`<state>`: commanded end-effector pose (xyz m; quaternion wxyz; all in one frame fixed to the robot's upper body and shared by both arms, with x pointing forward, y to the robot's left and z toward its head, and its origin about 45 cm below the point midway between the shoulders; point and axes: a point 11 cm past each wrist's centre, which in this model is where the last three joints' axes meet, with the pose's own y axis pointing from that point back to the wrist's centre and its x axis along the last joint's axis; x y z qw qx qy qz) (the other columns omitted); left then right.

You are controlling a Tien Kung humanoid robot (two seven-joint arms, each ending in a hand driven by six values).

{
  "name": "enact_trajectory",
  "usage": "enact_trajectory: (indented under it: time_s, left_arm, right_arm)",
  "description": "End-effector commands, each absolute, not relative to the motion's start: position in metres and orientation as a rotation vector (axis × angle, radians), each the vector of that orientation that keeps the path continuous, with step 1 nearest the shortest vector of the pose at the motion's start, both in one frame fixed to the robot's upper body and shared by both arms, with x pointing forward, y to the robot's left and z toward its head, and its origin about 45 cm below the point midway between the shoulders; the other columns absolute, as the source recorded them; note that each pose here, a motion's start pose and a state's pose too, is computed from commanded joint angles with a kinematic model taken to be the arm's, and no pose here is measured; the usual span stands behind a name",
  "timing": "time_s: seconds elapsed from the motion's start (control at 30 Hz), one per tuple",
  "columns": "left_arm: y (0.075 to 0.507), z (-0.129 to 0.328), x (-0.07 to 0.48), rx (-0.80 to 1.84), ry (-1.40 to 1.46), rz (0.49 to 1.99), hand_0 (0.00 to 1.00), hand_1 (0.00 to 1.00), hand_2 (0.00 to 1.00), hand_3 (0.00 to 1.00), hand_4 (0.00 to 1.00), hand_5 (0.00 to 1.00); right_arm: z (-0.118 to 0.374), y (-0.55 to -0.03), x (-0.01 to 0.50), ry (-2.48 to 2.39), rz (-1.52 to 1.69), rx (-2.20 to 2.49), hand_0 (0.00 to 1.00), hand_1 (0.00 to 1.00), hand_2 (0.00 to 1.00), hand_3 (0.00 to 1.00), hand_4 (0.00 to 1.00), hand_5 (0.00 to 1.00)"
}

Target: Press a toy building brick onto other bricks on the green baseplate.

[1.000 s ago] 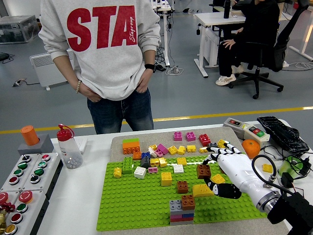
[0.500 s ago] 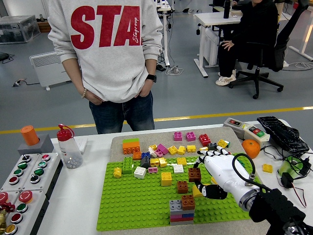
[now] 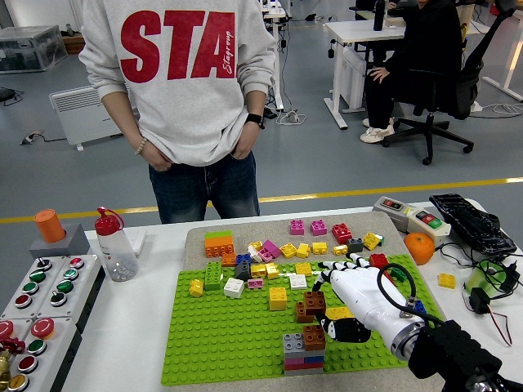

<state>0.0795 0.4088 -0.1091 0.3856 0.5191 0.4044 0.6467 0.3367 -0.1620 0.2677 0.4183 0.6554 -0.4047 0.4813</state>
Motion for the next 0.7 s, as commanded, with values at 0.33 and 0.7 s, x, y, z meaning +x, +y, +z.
enact_trajectory:
  time_s: [0.33, 0.7]
  left_arm:
    - [0.4088, -0.1093, 0.0786, 1.324, 1.032, 1.647, 0.66, 0.677, 0.703, 0.576, 0.303, 0.998]
    - [0.409, -0.1099, 0.0748, 1.332, 1.036, 1.644, 0.659, 0.677, 0.703, 0.576, 0.302, 0.998]
  right_arm:
    - [0.27, -0.1602, 0.3371, -1.028, 1.208, 1.664, 0.998, 0.908, 0.888, 0.53, 0.529, 0.264]
    - [0.2723, -0.1567, 0.336, -1.057, 1.207, 1.728, 0.998, 0.905, 0.881, 0.529, 0.527, 0.265]
